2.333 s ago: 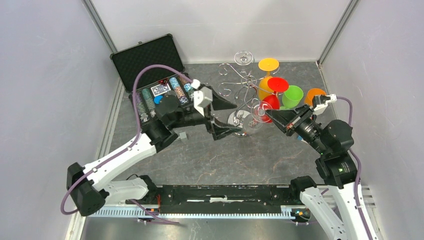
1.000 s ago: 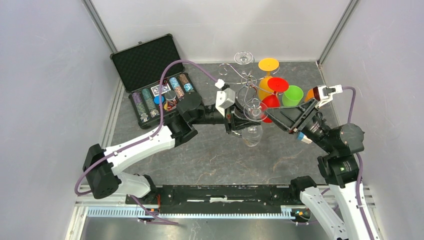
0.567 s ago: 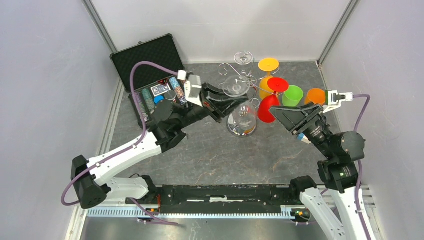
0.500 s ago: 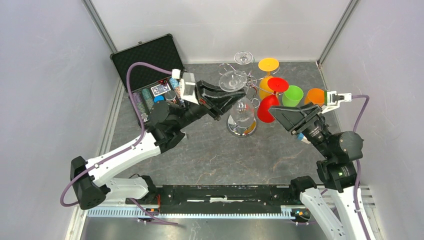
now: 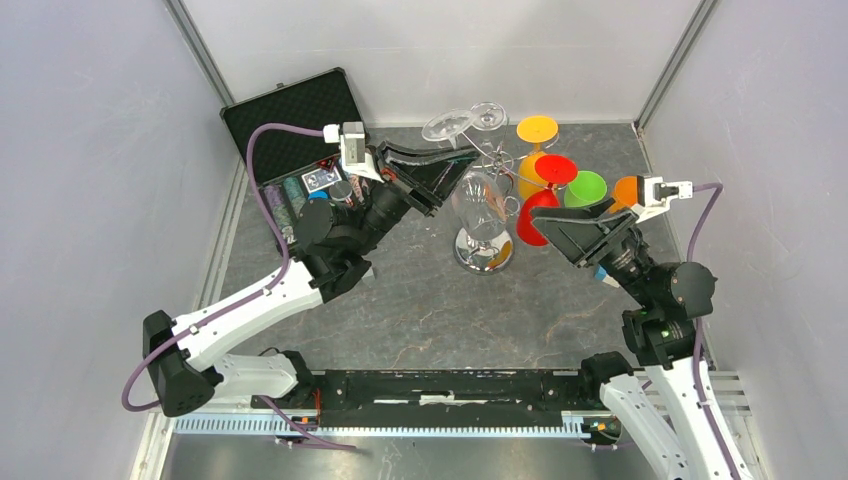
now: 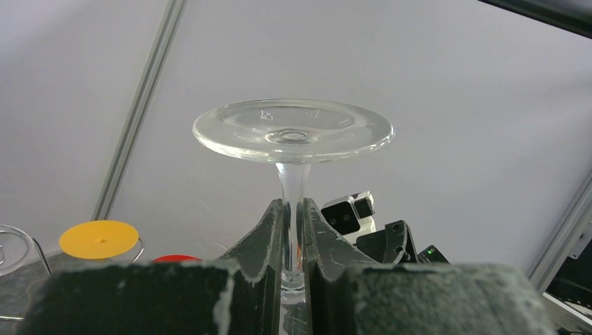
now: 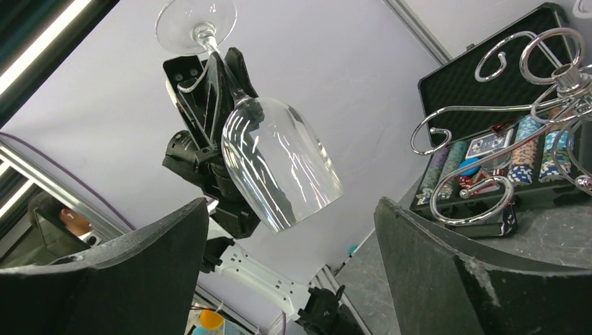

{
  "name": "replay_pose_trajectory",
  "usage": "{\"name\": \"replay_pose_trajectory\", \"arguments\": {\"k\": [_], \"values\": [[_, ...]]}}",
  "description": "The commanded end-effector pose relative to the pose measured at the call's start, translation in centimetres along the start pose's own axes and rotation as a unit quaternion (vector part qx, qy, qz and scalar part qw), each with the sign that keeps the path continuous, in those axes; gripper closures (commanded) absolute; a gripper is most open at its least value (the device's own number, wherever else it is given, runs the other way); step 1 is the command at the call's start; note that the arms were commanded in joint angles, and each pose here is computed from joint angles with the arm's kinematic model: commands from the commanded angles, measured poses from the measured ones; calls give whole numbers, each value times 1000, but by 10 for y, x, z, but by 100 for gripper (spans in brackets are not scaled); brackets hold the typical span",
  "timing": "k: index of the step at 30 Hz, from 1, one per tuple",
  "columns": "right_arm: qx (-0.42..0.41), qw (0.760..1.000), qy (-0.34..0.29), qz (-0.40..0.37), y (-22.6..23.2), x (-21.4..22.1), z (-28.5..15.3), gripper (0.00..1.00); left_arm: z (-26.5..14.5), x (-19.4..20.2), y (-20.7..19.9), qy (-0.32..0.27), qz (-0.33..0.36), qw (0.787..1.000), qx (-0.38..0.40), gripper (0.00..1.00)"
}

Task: Take the wine glass off the wine glass rack

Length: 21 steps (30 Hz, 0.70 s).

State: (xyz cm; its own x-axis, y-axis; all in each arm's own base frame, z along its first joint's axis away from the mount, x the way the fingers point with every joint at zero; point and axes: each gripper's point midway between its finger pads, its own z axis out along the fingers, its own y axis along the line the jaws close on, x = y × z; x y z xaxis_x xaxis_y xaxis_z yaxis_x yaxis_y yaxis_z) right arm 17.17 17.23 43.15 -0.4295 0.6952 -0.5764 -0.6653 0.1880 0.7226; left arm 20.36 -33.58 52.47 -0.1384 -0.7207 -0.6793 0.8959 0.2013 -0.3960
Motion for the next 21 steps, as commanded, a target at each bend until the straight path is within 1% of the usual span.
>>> {"name": "replay_pose_trajectory", "arguments": {"k": [1,5,7,9,11,12,13,14,16,17,20,21], "values": [[-39,999,9,8,9,5,0,8,6,-29,-12,-49,-15,999,10,98],[-47,998,10,29,14,5,-1,9,8,-34,-6,-66,-20,998,-5,98],[-50,998,10,43,17,4,0,12,9,-35,-3,-74,-29,997,-13,98],[-60,997,10,51,22,3,1,20,10,-38,0,-83,-39,996,-21,98],[-71,996,12,58,24,2,3,34,11,-40,5,-92,-54,994,-37,98],[-77,995,15,63,25,2,4,39,11,-40,8,-96,-62,992,-44,98],[-75,995,20,69,23,3,6,44,12,-41,10,-101,-68,991,-49,98],[-73,995,21,70,22,3,7,45,12,-43,11,-104,-74,990,-53,98],[-65,995,22,70,19,3,10,46,14,-45,13,-110,-86,988,-59,98],[-65,995,21,67,20,2,11,44,15,-46,13,-113,-88,988,-61,98],[-60,996,26,56,22,1,15,35,18,-51,17,-125,-95,985,-71,98],[-63,996,27,56,24,1,15,33,19,-52,18,-129,-97,984,-73,98]]}}
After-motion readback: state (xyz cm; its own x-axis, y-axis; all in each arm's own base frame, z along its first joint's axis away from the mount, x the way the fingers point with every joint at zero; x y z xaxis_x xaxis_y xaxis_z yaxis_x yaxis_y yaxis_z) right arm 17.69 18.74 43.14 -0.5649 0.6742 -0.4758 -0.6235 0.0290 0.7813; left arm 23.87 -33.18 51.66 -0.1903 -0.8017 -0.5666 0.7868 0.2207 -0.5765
